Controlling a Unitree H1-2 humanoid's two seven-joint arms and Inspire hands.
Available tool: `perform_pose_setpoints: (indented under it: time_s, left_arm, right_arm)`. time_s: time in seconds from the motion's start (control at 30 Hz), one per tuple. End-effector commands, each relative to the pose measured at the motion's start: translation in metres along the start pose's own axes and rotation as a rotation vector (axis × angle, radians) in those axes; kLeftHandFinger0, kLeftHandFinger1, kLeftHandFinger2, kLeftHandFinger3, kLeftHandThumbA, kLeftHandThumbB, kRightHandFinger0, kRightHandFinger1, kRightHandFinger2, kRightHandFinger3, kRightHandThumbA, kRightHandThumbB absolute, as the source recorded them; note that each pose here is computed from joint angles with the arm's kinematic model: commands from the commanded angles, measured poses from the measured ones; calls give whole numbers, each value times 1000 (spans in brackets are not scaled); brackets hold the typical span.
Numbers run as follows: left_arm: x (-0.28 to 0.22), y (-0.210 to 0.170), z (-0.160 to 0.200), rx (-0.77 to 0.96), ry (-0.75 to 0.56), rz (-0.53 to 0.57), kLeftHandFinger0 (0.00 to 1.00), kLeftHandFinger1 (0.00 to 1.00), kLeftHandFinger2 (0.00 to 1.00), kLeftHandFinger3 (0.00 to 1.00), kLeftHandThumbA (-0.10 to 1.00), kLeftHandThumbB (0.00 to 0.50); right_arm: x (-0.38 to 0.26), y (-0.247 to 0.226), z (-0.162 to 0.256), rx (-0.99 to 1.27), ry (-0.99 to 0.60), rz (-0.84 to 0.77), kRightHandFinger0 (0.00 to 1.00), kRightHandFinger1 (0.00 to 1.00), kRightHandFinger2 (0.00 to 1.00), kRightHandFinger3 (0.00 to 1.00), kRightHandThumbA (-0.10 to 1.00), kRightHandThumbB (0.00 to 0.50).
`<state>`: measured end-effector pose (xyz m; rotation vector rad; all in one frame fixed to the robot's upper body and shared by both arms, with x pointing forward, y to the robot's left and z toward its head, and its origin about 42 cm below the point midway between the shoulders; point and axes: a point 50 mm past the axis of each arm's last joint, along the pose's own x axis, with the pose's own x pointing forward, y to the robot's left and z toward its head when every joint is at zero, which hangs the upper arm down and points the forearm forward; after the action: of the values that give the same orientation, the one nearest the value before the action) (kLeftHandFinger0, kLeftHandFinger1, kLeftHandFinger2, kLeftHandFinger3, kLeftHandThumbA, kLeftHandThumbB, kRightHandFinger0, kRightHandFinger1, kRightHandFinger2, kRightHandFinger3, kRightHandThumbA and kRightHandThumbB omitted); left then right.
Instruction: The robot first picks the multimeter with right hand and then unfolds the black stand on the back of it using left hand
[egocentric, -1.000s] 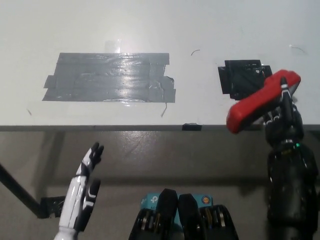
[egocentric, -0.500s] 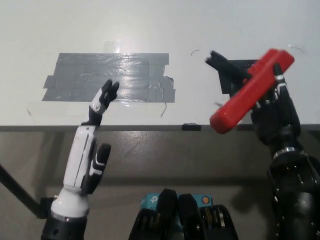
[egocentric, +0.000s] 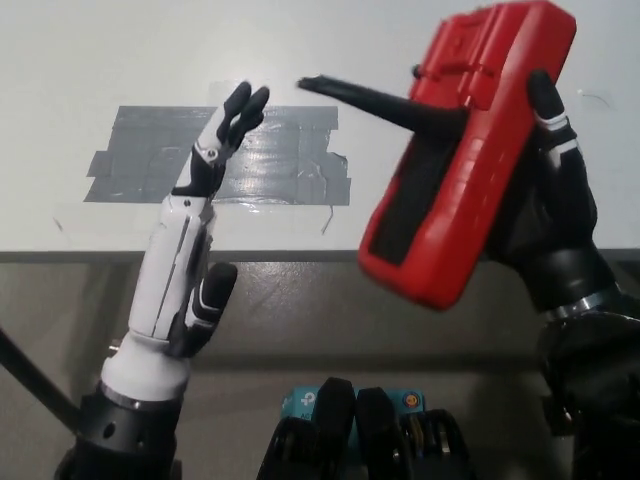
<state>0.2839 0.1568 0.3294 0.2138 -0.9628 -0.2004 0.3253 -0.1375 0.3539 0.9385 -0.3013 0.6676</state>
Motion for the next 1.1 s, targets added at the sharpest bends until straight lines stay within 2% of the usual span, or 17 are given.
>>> perform_pose_setpoints:
  time_s: [0.0,0.03,0.1,0.13,0.2,0.27,0.3,0.37,0.43,0.47,0.53,0.57,0.63,0.77,0.8,0.83,1.07]
  left_arm:
    - [14,-2,16,-37,-37,-24,1000,1000,1000,1000,1000,245]
    - [18,1,25,2,-101,-10,1000,1000,1000,1000,1000,241]
    - [21,2,29,16,-129,-7,1000,1000,1000,1000,1000,240]
    - [23,8,41,27,-170,-9,1000,1000,1000,1000,1000,265]
    - [25,12,51,26,-202,-7,1000,1000,1000,1000,1000,300]
    - [25,12,55,17,-212,-5,1000,1000,1000,1000,1000,300]
    - [25,13,59,13,-230,4,1000,1000,1000,1000,1000,325]
    - [25,17,71,59,-326,39,1000,1000,1000,1000,1000,321]
    - [25,18,76,73,-337,37,1000,1000,1000,1000,1000,330]
    - [25,18,78,75,-339,36,1000,1000,1000,1000,1000,331]
    - [25,18,78,76,-338,36,1000,1000,1000,1000,1000,332]
    - [25,18,84,54,-351,33,1000,1000,1000,1000,1000,332]
    - [20,18,97,25,-369,32,1000,1000,1000,1000,1000,329]
    - [19,19,98,29,-392,28,1000,1000,1000,1000,1000,321]
    - [17,19,98,34,-430,24,1000,1000,1000,1000,1000,319]
    - [19,16,95,30,-442,18,1000,1000,1000,1000,1000,292]
    - [23,10,85,45,-450,-48,1000,1000,1000,1000,1000,273]
  right_arm:
    - [7,42,10,78,17,310,0,155,582,61,-100,156]
    - [7,39,10,72,19,304,0,144,574,32,-100,149]
    - [7,37,11,69,18,302,0,161,598,33,-100,148]
    - [7,34,10,71,31,297,0,180,622,18,-100,148]
    - [5,31,9,68,36,284,0,254,689,32,-100,150]
    - [4,29,9,69,37,276,0,278,708,49,-100,150]
    - [4,27,9,68,38,275,0,282,715,66,-100,141]
    - [1,22,11,53,30,250,0,305,755,91,-100,155]
    - [0,20,11,54,32,243,0,306,763,98,-100,154]
    - [0,19,11,55,33,243,0,323,773,123,-100,151]
    - [0,19,11,54,33,243,0,340,776,252,-100,152]
    - [-1,18,11,47,29,233,0,325,758,327,-100,152]
    - [-2,15,14,27,20,206,0,294,723,390,-100,149]
    - [-3,14,15,26,17,198,0,267,694,399,-100,155]
    - [-5,12,17,23,15,186,0,252,666,371,-100,157]
    - [-5,12,17,28,16,188,0,235,648,324,-100,155]
    - [-4,14,15,25,21,187,0,231,652,309,-100,165]
